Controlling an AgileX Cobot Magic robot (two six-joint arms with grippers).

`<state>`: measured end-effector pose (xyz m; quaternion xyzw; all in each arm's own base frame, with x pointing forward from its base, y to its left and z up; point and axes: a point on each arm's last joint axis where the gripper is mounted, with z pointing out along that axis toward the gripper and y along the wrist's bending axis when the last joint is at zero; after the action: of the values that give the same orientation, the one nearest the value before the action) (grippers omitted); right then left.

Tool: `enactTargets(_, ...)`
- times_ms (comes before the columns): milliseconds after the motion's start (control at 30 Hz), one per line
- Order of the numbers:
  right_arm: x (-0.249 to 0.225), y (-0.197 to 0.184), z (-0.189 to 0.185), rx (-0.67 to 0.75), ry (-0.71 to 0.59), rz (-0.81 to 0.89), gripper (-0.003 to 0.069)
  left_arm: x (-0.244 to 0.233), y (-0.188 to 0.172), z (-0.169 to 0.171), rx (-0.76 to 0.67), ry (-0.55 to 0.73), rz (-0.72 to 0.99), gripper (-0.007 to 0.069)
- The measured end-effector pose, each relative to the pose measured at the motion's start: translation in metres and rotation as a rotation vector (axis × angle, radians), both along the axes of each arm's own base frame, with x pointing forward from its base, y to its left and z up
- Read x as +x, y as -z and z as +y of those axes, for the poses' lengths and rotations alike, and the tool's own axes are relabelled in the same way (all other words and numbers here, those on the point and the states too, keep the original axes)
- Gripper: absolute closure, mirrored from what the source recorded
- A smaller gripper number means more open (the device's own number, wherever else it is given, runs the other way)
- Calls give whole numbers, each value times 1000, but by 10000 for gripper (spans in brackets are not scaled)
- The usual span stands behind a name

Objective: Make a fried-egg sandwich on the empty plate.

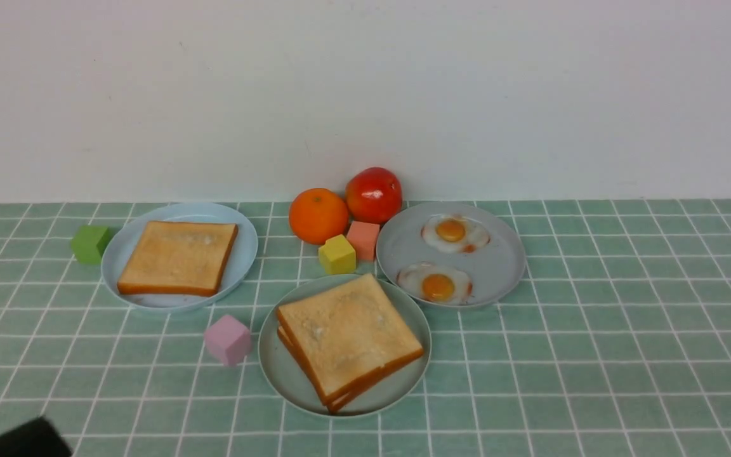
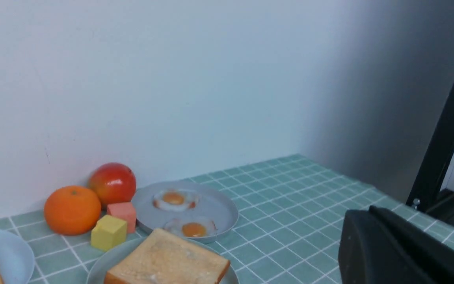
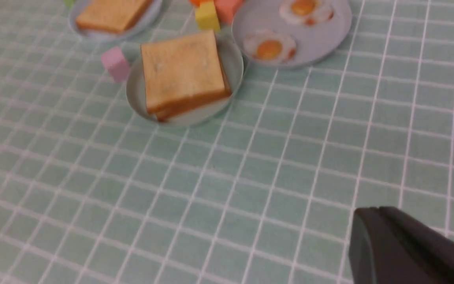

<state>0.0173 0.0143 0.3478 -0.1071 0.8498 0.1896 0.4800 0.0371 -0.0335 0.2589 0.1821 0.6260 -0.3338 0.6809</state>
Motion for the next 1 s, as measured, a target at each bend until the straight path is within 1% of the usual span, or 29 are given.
enactTargets(67, 0, 6, -1, 25, 15, -37, 659, -2, 4, 2, -5, -1, -5, 638)
enactTargets(133, 7, 19, -1, 67, 49, -124, 658, -2, 12, 2, 15, -3, 17, 638)
enactTargets(367, 32, 52, 7, 133, 85, -244, 653, 1, 30, 0, 81, -9, 94, 638)
enactTargets(500, 39, 76, 11, 132, 85, -236, 650, 1, 33, 1, 106, -12, 121, 638)
enactTargets(667, 43, 107, 12, 94, 86, -161, 644, 1, 36, 1, 127, -15, 146, 638)
enactTargets(800, 42, 123, 11, 58, 87, -137, 641, 1, 37, 1, 131, -16, 151, 638)
enactTargets(867, 40, 133, 6, 34, 136, -153, 647, 1, 37, 1, 133, -16, 152, 638)
enactTargets(933, 38, 141, 1, 38, 215, -166, 664, 1, 37, 1, 133, -16, 153, 638)
enactTargets(967, 38, 141, 0, 42, 224, -166, 666, 1, 37, 1, 133, -16, 153, 638)
enactTargets(1000, 36, 147, -4, 34, 292, -180, 673, 1, 37, 1, 133, -16, 153, 638)
